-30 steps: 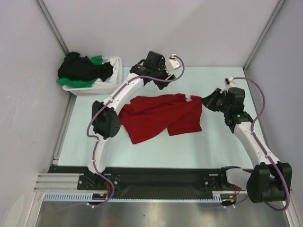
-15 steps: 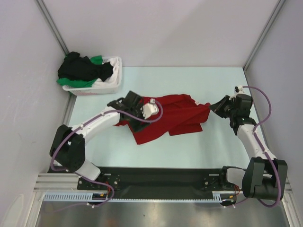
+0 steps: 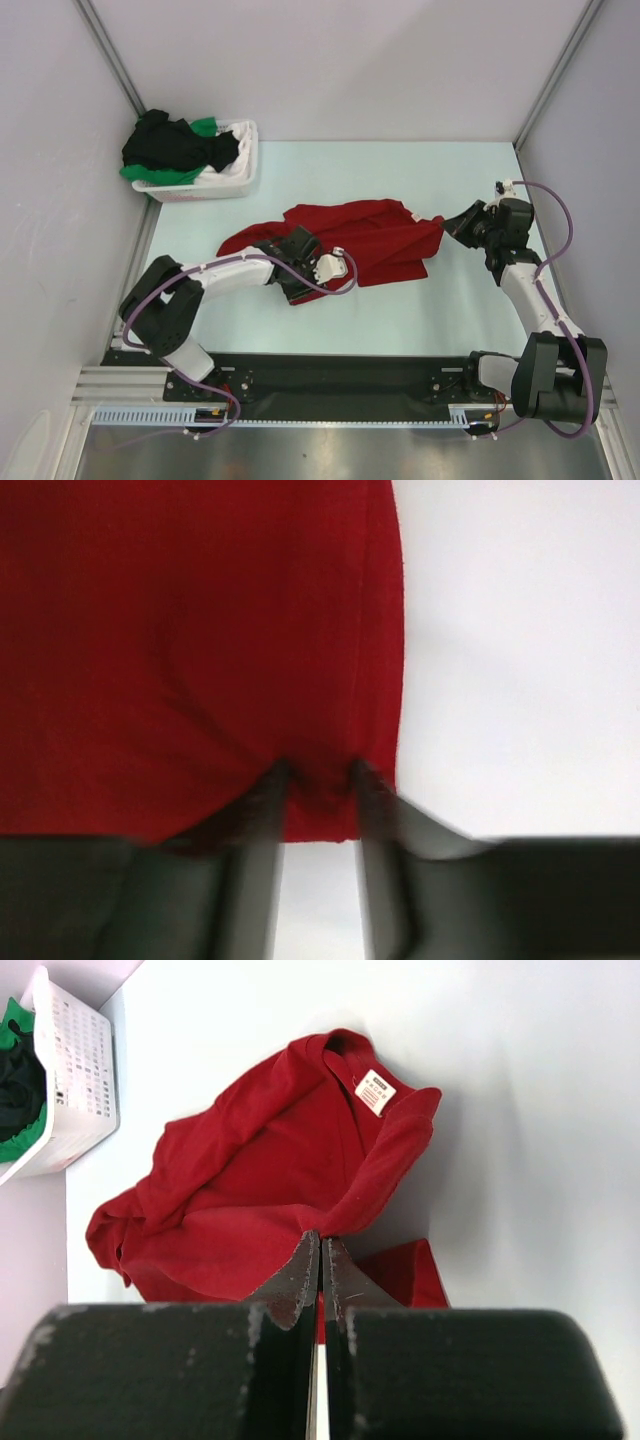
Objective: Fold and stack the t-shirts
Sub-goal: Flatten the tshirt out
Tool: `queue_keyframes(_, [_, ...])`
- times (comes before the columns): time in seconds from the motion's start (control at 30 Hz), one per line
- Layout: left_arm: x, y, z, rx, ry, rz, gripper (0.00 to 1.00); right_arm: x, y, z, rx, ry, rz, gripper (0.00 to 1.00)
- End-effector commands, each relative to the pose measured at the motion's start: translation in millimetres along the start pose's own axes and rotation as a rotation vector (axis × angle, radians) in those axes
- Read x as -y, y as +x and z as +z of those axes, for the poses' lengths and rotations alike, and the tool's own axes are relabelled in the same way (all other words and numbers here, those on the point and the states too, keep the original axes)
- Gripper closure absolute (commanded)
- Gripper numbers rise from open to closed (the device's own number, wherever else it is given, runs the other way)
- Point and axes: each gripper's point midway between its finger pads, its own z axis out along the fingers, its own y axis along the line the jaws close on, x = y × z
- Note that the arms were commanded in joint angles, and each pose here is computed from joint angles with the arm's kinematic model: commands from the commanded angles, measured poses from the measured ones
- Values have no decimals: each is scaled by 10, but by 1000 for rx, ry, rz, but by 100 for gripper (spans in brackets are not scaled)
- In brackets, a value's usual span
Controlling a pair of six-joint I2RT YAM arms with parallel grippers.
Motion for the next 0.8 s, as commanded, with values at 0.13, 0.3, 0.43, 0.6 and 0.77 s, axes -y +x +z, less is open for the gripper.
queue_keyframes(0.13, [-125, 59, -36, -13, -51, -3, 100, -204, -220, -149, 66, -44, -36, 100])
queue_keyframes(0.3, [-674, 20, -660, 95, -216, -121, 100, -725, -483, -376, 103, -162, -101, 100])
queue_keyframes(0.43, [-1329, -5, -1708, 247, -444, -227, 100, -1560, -535, -609, 107, -299, -259, 100])
queue_keyframes(0.6, [-1799, 487, -2967, 329, -701, -355, 100, -2483, -557, -1024, 147, -505, -345, 100])
queue_keyframes(0.77, [-1805, 776, -3708, 324, -832, -317, 100, -2999, -662, -1306, 207, -679, -331, 100])
